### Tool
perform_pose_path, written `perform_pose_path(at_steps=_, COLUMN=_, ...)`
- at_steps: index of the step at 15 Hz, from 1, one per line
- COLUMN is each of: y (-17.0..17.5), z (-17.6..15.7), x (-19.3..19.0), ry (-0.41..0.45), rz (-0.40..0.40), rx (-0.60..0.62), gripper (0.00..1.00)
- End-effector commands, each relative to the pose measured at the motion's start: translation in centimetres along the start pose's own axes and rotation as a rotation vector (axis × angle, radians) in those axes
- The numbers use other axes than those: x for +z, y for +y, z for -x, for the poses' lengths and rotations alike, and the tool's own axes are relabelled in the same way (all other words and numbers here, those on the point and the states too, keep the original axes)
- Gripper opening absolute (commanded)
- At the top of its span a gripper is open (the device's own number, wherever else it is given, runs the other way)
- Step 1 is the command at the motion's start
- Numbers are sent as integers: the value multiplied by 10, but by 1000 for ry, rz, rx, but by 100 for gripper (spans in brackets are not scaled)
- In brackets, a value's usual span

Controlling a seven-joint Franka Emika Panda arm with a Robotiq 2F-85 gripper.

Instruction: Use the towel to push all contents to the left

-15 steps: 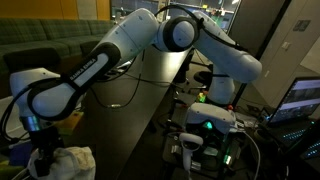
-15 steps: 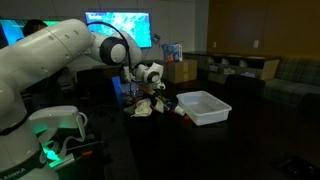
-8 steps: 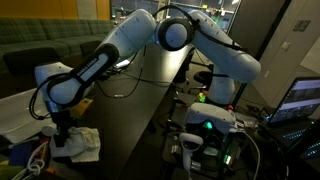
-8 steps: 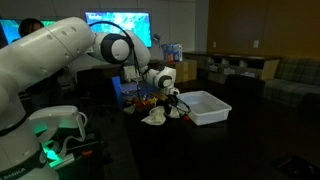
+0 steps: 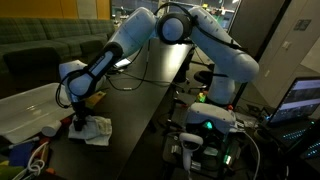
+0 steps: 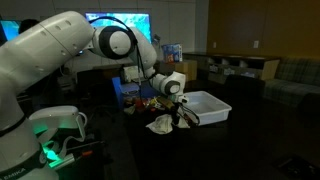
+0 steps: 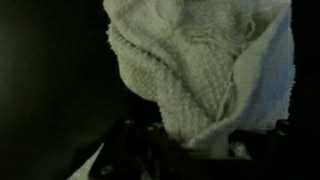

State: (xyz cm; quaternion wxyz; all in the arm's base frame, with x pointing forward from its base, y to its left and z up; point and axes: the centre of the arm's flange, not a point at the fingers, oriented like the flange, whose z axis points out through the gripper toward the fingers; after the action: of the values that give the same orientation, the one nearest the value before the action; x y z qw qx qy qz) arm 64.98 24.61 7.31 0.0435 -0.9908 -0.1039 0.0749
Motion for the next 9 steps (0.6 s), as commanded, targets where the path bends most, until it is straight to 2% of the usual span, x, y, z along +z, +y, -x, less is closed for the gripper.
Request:
perform_pose_path(at_steps=1, y=30, z=12, x=5, ry=83, rz=40, rx=143, gripper=1)
perform_pose_path(at_steps=5, y=48, z=3, x=18, ry=199, rz=45, rx=298, gripper=1)
perform_pose_path(at_steps=9, y=52, z=-3, x=26, ry=262, rz=53, rx=377, gripper=1)
